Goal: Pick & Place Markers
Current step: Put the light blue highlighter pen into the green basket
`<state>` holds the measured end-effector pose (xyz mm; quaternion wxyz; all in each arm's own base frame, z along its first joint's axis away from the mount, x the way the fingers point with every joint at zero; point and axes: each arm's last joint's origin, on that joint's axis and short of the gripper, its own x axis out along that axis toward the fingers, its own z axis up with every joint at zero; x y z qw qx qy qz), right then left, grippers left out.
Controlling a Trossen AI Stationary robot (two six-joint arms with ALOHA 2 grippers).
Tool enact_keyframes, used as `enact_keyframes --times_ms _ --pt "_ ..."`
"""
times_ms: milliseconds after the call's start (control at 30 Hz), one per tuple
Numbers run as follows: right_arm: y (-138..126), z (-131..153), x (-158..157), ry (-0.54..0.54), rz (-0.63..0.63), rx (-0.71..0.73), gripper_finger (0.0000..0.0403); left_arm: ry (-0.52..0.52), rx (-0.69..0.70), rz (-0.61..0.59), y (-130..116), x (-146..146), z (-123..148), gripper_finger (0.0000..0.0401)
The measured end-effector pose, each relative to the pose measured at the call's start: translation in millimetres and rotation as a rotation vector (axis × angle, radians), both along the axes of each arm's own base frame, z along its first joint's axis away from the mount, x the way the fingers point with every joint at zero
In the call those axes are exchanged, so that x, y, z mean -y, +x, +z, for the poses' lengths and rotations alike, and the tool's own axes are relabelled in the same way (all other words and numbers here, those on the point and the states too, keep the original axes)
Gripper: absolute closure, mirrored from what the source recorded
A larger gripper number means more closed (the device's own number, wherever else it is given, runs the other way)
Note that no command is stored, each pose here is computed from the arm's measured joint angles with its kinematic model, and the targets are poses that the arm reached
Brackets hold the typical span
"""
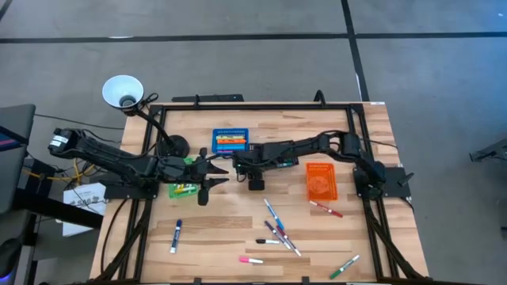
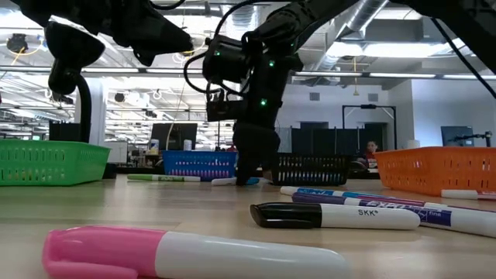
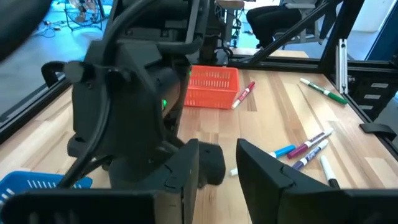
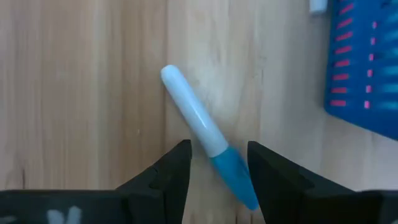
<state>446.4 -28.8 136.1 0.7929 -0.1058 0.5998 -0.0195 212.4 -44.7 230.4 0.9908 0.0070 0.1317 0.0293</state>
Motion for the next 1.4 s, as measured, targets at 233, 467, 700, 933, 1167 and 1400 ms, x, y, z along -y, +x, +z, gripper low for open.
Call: enact_keyframes --times_ms 233,467,700,933,1167,1400 --pt "0.0 -4.1 4.2 0.112 0.008 -0.006 0.0326 0.000 0.000 0.000 0.1 0.0 0.0 0.0297" --pt "2.5 1.7 0.6 0.162 -0.081 0.056 0.0380 0.000 0.001 0.000 0.1 0.0 0.1 0.0297" --pt "-4.4 69.0 -27.9 0.197 -0.069 0.241 0.0354 -0.032 0.007 0.007 -1.4 -0.2 1.6 0.0297" --pt "-48.8 163.1 -63.8 0.080 0.012 0.473 0.0380 -0.042 0.029 -0.005 -5.2 1.8 6.1 0.0297" --pt "-75.0 118.8 -86.8 0.108 0.022 0.762 0.0348 -0.059 0.026 -0.008 -5.2 2.4 5.7 0.0297" --pt "-89.7 84.5 -86.7 0.207 -0.037 1.145 0.0375 -0.084 0.015 -0.110 -5.3 5.5 5.3 0.0297"
